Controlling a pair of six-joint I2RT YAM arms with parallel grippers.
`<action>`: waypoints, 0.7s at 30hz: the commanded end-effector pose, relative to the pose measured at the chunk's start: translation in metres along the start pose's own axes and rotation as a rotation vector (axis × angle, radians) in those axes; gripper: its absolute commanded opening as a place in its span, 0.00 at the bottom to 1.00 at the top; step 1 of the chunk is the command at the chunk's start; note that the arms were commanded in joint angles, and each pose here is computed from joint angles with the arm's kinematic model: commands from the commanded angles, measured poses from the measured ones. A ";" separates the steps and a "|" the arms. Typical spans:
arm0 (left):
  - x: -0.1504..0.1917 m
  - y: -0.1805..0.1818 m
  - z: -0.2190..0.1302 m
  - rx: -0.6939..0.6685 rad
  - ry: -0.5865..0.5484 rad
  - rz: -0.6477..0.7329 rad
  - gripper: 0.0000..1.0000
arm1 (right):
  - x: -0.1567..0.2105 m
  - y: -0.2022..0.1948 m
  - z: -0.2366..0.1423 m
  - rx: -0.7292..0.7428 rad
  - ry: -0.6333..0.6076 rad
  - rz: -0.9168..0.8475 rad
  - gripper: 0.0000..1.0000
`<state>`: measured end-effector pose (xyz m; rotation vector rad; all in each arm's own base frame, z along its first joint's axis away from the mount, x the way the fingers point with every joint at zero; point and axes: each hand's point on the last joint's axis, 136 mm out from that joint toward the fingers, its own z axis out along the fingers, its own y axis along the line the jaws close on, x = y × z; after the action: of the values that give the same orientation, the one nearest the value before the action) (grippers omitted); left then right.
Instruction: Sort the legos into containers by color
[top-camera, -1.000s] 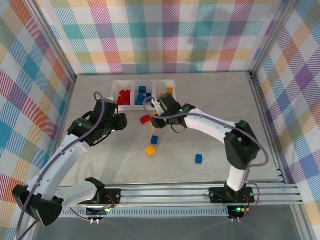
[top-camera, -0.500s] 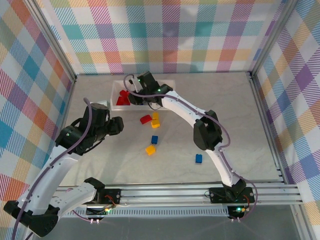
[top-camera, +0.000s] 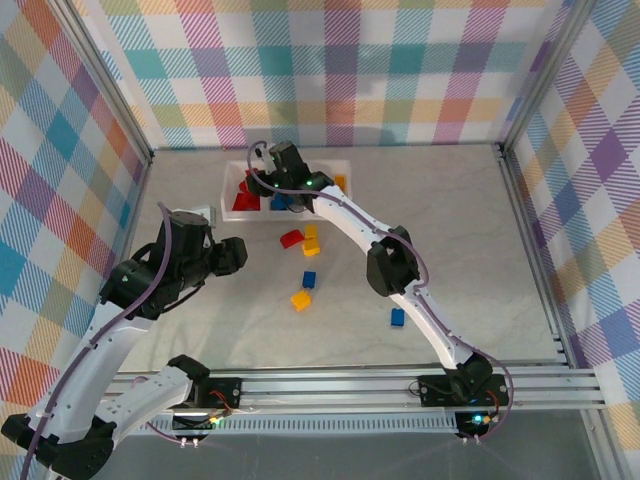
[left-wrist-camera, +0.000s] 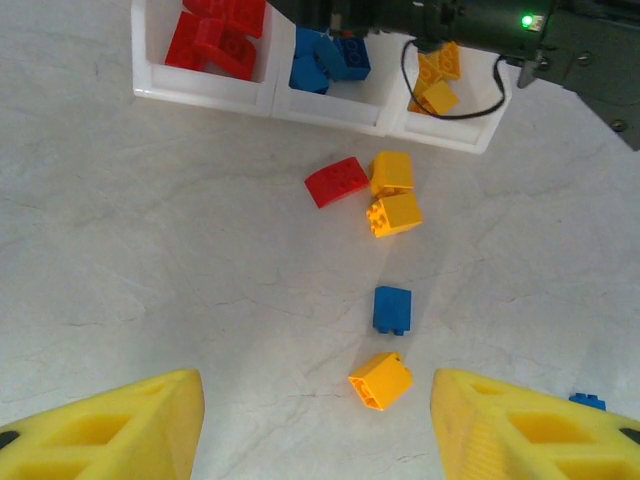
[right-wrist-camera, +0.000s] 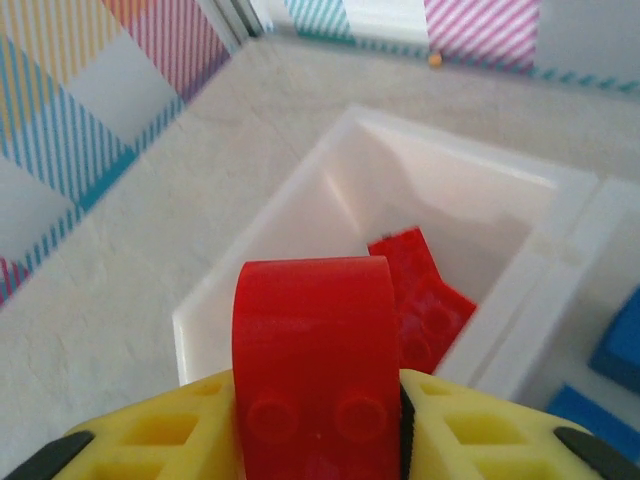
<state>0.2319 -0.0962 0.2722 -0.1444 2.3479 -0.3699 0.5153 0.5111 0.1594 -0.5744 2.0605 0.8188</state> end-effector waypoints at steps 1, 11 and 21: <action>-0.002 -0.004 -0.008 0.026 -0.002 -0.020 0.61 | -0.038 0.014 -0.003 -0.045 -0.147 0.019 0.47; 0.006 -0.006 -0.004 0.045 0.028 -0.019 0.62 | -0.039 0.011 -0.011 -0.030 -0.117 0.032 0.71; 0.059 -0.013 0.047 0.081 0.140 -0.065 0.62 | -0.070 0.005 -0.105 0.061 -0.066 -0.034 0.70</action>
<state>0.2233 -0.1166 0.2156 -0.1351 2.4631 -0.4438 0.4992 0.4758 0.1778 -0.5614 2.1347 0.7550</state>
